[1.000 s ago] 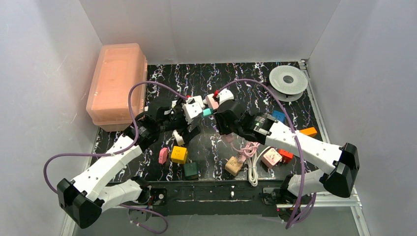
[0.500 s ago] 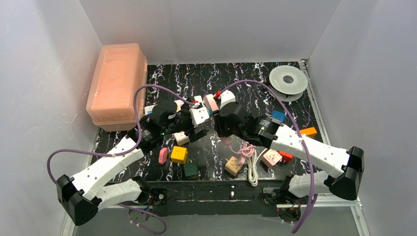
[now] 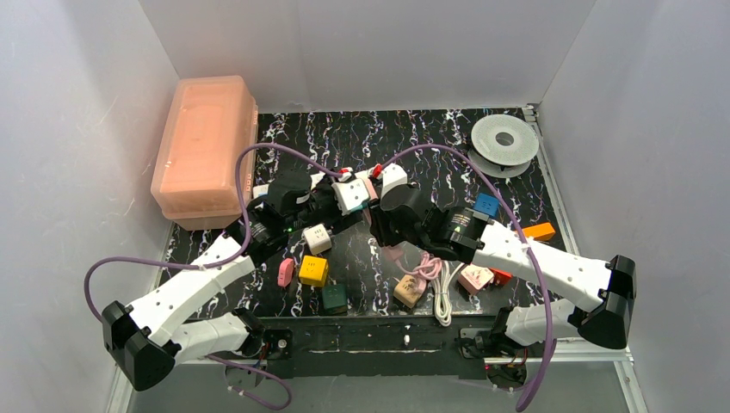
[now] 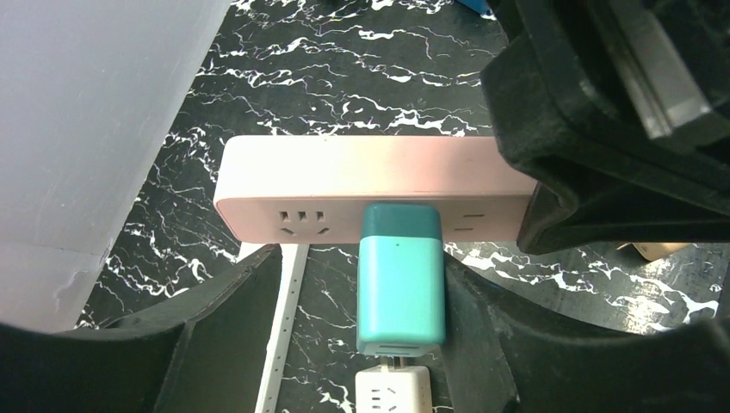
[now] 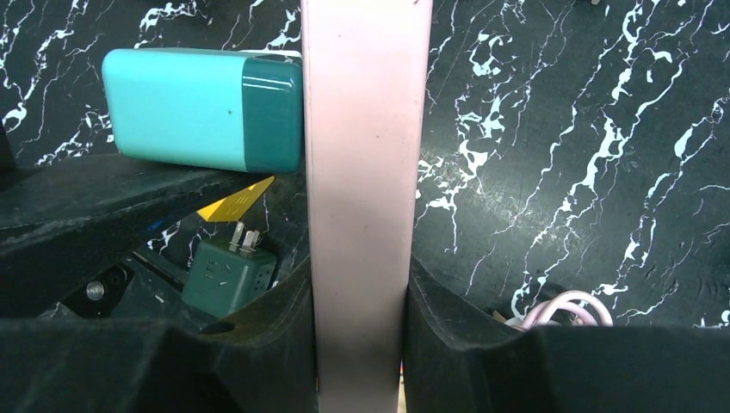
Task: Pull the plug off the socket
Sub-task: Remove the plug from the socket.
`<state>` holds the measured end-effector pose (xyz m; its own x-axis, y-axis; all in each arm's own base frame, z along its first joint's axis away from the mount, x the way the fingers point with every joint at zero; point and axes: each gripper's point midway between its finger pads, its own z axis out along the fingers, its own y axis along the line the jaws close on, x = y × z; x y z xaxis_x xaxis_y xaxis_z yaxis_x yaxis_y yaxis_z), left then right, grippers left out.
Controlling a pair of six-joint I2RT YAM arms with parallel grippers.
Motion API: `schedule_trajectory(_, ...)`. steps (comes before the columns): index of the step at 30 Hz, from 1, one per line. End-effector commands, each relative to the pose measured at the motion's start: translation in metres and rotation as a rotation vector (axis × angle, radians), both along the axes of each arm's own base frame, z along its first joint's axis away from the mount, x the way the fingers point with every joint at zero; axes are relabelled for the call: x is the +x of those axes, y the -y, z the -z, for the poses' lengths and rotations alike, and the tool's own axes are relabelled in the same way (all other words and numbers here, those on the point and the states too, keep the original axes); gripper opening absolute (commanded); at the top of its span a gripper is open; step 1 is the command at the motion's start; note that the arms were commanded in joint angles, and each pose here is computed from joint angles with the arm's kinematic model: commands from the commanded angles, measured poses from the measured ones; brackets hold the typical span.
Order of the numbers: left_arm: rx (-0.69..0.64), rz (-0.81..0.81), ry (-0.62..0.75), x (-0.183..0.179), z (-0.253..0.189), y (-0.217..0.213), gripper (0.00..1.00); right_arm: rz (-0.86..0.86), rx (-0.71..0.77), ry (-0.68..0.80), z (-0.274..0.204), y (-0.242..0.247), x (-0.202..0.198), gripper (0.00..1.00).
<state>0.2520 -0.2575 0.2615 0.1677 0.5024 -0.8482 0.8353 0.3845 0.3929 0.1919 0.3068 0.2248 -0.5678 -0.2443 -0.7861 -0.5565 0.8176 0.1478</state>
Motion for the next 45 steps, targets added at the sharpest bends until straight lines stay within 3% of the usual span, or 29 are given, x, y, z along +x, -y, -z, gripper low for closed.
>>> schedule_trajectory(1,-0.019,-0.009,0.038,0.005,-0.018,0.002,0.6,0.009,0.114,0.044,-0.035,-0.015,0.002,0.01)
schedule_trajectory(8,-0.01,-0.012,0.034,0.005,-0.016,0.001,0.58,0.004,0.161,0.061,-0.052,-0.024,0.002,0.01)
schedule_trajectory(13,0.001,-0.026,0.05,0.008,-0.017,-0.001,0.49,-0.018,0.178,0.063,-0.058,-0.03,-0.003,0.01)
schedule_trajectory(18,0.004,-0.023,0.059,0.009,-0.018,-0.002,0.3,-0.026,0.165,0.056,-0.053,-0.031,-0.006,0.01)
schedule_trajectory(22,0.008,-0.009,0.072,0.007,-0.021,-0.001,0.0,-0.016,0.138,0.061,-0.044,-0.026,-0.004,0.01)
schedule_trajectory(29,0.021,0.04,0.071,0.0,-0.023,0.0,0.0,0.033,0.023,0.11,-0.023,-0.009,0.013,0.01)
schedule_trajectory(45,0.034,0.034,0.104,-0.003,-0.028,-0.007,0.0,0.212,-0.024,-0.017,0.03,0.052,0.061,0.01)
